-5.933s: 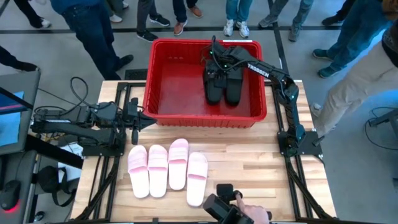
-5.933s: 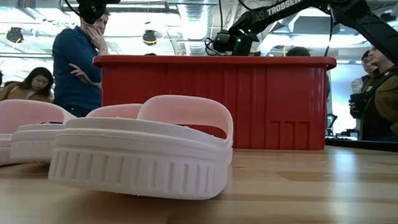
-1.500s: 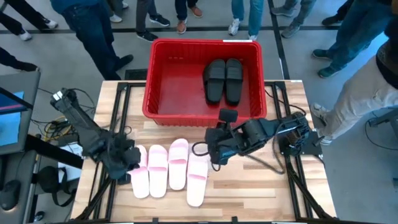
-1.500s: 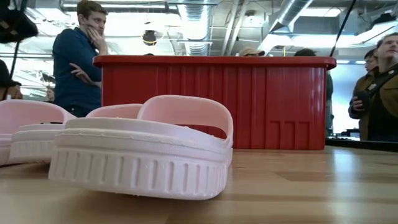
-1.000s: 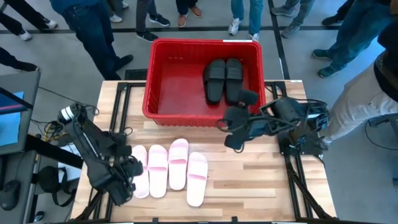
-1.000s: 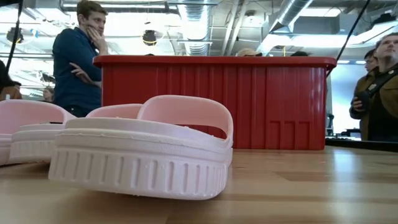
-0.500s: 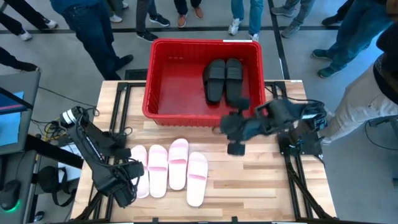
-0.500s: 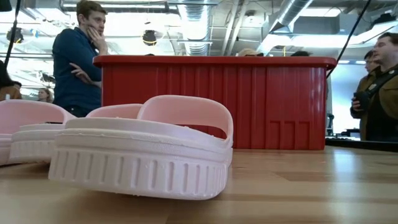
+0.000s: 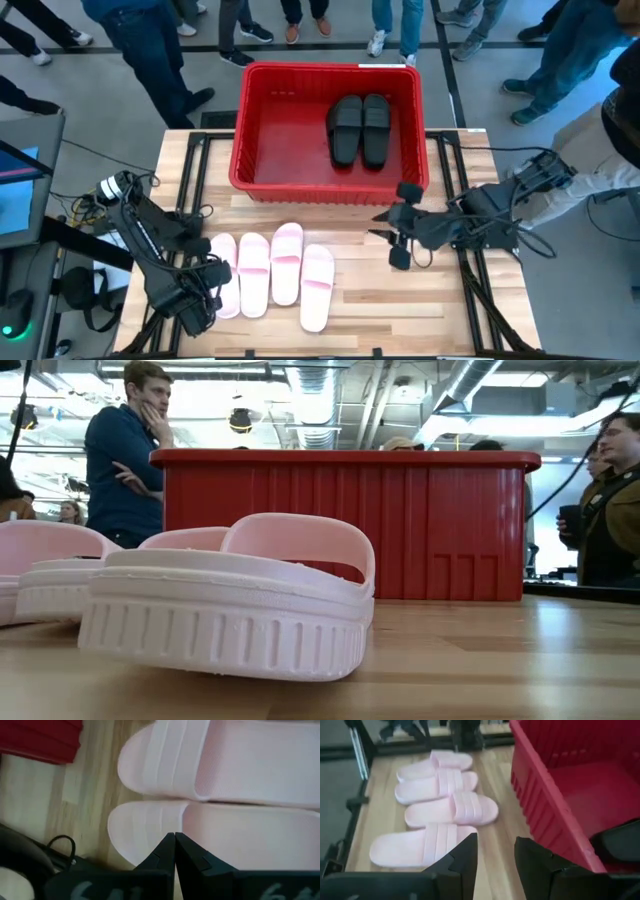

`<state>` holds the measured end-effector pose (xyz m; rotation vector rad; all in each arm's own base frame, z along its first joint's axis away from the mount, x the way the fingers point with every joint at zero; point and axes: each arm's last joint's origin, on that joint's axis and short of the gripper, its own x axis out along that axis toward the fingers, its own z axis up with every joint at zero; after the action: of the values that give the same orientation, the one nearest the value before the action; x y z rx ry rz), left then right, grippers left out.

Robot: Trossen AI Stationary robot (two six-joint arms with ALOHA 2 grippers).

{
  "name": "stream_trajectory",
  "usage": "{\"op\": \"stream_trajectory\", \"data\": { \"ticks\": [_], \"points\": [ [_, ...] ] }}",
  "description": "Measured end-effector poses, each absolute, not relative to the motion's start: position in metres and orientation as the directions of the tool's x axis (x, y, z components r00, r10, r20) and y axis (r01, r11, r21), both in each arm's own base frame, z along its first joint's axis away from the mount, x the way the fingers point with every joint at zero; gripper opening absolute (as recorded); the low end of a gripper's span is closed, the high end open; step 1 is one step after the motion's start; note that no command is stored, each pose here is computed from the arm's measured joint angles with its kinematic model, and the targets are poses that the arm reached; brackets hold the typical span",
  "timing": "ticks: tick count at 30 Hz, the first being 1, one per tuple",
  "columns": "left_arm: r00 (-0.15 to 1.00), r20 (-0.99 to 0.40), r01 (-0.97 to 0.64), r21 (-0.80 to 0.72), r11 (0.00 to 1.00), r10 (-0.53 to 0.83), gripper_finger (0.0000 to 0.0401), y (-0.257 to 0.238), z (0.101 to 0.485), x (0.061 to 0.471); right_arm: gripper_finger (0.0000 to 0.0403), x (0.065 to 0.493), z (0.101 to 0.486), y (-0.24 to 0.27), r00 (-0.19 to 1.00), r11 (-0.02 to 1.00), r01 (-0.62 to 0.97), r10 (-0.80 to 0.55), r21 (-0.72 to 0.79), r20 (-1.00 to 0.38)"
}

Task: Pick and place slides into bin
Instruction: Put the pink slide into the red container

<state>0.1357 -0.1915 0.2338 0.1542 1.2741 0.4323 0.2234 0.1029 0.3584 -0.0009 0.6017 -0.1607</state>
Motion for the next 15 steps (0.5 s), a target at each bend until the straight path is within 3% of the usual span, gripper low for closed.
{"op": "stream_trajectory", "data": {
  "ticks": [10, 15],
  "points": [
    [0.238, -0.885, -0.262, 0.339, 0.904, 0.401, 0.0002, -0.192, 0.234, 0.134, 0.0118, 0.210, 0.307, 0.102, 0.885, 0.992, 0.116, -0.077, 0.056, -0.460],
    [0.212, -0.897, -0.277, 0.325, 0.904, 0.387, 0.0028, -0.193, 0.234, 0.133, 0.0118, 0.208, 0.294, 0.100, 0.888, 0.991, 0.116, -0.076, 0.060, -0.454]
  ]
}}
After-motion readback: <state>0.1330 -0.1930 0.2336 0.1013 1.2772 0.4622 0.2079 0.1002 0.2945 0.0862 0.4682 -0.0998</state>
